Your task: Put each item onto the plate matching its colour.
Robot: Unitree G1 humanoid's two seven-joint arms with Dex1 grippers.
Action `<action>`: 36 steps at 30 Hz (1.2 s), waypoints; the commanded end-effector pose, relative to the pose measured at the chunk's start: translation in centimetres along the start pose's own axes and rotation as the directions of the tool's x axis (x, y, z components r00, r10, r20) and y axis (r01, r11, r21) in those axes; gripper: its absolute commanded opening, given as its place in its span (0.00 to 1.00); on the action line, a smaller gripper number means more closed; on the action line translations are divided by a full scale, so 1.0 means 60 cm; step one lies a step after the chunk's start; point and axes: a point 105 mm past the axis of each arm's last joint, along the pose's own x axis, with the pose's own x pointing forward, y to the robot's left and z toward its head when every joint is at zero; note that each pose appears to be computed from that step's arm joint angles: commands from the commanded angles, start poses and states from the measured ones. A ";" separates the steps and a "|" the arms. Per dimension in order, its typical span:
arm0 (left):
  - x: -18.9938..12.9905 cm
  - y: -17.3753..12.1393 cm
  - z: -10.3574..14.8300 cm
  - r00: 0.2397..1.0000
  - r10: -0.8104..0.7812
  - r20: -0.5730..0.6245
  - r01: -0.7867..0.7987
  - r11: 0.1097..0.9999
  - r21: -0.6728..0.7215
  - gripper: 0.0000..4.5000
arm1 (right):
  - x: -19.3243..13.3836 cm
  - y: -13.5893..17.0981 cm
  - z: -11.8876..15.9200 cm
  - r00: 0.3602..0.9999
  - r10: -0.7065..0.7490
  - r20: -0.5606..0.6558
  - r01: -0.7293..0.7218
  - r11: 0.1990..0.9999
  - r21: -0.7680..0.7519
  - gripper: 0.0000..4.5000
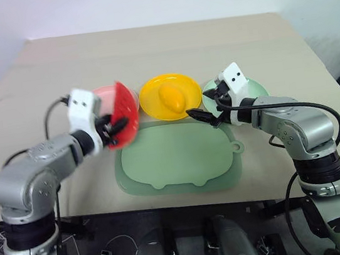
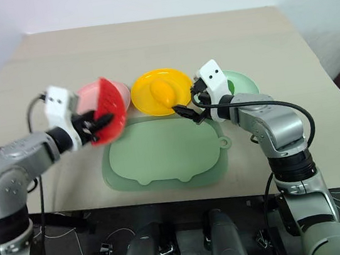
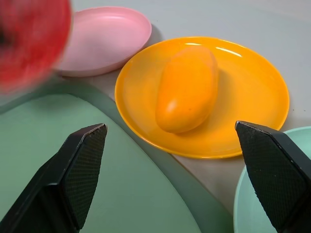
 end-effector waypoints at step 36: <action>0.017 0.086 0.055 0.990 0.014 0.140 -0.032 0.991 0.128 1.00 | -0.019 -0.012 0.031 0.995 -0.023 0.099 0.023 1.000 -0.002 1.00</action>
